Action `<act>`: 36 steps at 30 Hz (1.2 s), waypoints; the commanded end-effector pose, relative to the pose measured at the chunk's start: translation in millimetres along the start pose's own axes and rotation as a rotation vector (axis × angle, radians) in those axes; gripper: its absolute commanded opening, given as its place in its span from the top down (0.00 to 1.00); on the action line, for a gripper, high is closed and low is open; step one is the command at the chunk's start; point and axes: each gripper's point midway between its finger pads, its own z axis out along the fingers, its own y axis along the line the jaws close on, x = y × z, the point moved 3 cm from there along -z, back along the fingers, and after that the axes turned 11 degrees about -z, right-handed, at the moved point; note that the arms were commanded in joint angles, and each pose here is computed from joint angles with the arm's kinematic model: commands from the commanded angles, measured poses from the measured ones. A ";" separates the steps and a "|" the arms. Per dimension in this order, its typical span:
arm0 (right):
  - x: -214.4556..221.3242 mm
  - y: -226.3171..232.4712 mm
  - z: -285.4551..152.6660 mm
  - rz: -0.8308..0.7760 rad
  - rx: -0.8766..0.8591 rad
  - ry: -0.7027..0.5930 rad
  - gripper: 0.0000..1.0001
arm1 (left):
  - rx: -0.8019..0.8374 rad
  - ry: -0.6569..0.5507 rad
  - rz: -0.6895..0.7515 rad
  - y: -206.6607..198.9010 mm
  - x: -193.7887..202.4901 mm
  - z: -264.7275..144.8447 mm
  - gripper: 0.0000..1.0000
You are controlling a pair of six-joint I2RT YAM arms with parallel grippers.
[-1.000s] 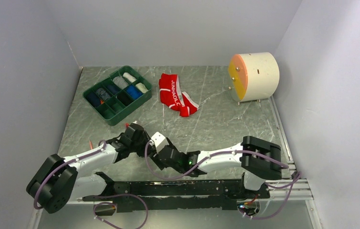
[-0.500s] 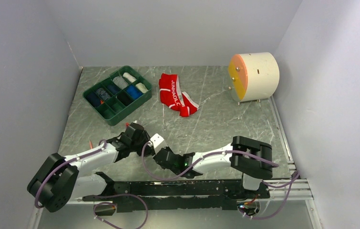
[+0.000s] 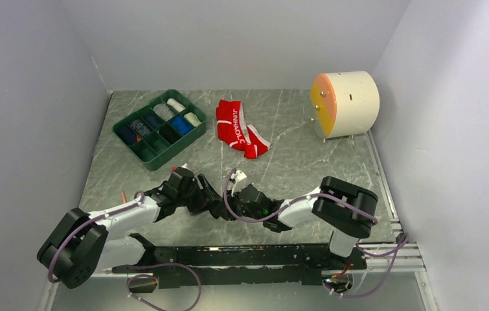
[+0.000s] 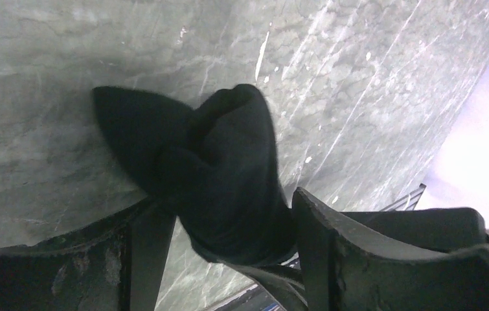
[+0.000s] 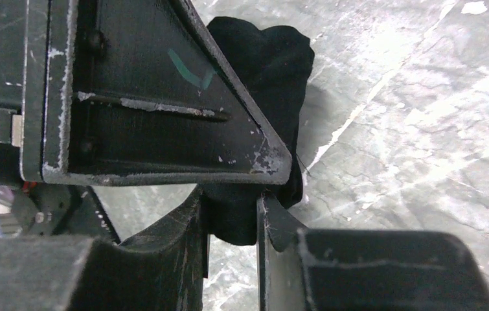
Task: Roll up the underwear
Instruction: Roll the underwear to the center of the board, then pick up the underwear from the center of the board.
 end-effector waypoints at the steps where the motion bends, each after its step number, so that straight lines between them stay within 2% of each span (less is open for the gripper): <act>1: 43.3 -0.1 -7.5 0.165 -0.067 0.149 0.82 | -0.126 0.055 0.001 37.6 12.2 4.2 0.29; 3: 40.4 1.0 -10.9 0.238 -0.091 0.136 0.81 | -0.154 0.065 0.005 42.9 13.4 4.8 0.30; 9: 40.9 -1.4 -10.7 0.199 -0.085 0.142 0.77 | -0.203 0.056 0.002 58.7 13.5 11.0 0.37; 11: 40.5 0.5 -10.0 0.198 -0.097 0.143 0.76 | -0.228 0.061 0.015 63.6 13.8 12.1 0.33; 16: 39.1 2.3 -6.2 0.195 -0.105 0.147 0.74 | -0.310 0.037 0.062 73.5 7.6 9.9 0.33; 24: 21.9 5.2 -4.4 0.141 -0.102 0.115 0.65 | -0.404 0.039 0.194 83.6 -1.2 9.8 0.38; 27: 13.9 8.2 -5.1 0.117 -0.112 0.104 0.61 | -0.441 0.049 0.244 88.5 -3.9 12.4 0.44; 32: 2.7 10.8 -10.9 0.103 -0.108 0.096 0.50 | -0.479 0.061 0.285 96.6 -5.5 16.3 0.66; 36: -14.2 12.2 -35.1 0.109 -0.100 0.032 0.41 | -0.478 0.076 0.294 99.2 -4.3 19.3 0.81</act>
